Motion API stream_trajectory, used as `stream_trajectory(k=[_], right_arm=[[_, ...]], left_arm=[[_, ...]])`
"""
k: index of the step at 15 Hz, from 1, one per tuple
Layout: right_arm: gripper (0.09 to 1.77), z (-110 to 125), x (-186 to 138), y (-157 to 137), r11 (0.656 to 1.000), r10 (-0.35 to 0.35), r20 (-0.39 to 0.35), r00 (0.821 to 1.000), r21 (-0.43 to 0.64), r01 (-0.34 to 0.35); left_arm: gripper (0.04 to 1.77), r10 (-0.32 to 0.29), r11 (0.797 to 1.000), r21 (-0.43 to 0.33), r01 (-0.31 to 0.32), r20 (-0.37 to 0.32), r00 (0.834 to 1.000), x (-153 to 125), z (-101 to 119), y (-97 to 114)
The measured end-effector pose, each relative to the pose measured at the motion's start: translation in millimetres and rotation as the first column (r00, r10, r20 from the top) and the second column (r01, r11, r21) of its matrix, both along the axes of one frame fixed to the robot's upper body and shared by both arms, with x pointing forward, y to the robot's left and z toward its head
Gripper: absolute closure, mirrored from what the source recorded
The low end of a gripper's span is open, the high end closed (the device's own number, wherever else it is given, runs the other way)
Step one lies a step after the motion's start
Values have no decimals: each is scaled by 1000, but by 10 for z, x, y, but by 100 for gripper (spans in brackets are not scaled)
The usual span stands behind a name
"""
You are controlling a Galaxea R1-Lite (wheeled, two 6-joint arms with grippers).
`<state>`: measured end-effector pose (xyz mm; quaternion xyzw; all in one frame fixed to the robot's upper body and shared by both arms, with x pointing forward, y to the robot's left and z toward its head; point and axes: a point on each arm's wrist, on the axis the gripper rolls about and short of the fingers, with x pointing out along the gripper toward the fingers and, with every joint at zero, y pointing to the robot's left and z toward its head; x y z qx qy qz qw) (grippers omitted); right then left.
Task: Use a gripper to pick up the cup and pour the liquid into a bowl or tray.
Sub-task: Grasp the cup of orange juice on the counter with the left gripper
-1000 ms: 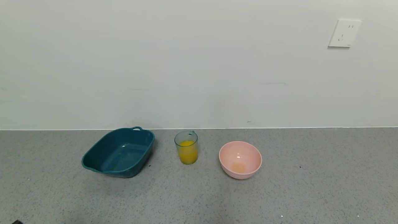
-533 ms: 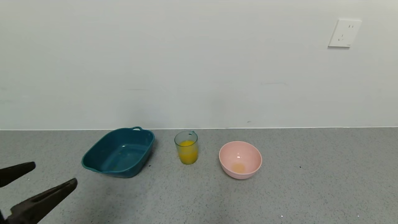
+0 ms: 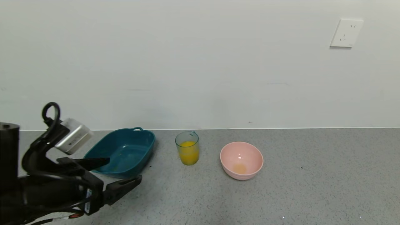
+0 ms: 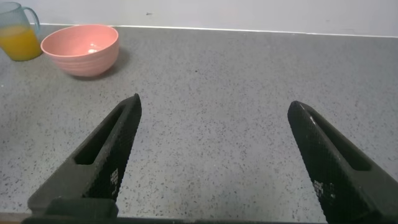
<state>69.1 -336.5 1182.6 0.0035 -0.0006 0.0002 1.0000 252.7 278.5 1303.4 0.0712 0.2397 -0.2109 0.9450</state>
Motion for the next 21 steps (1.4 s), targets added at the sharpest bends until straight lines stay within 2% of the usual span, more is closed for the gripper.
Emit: stream_trajectory(k=[6, 8, 14, 17, 21], right_arm=[[15, 0, 0, 0, 1000, 0, 0, 1000, 0, 0], [15, 0, 0, 0, 1000, 0, 0, 1000, 0, 0], [15, 0, 0, 0, 1000, 0, 0, 1000, 0, 0], [15, 0, 0, 0, 1000, 0, 0, 1000, 0, 0], [15, 0, 0, 0, 1000, 0, 0, 1000, 0, 0]], left_arm=[[9, -26, 999, 24, 27, -47, 999, 625, -423, -295], [9, -36, 999, 24, 37, -44, 998, 797, -579, -397], [9, -40, 999, 30, 41, -29, 999, 1147, -1012, -655], [9, -28, 1000, 13, 28, 3, 1000, 1292, -1189, -736], [9, 4, 1000, -4, -4, 84, 996, 1470, -1422, -843]])
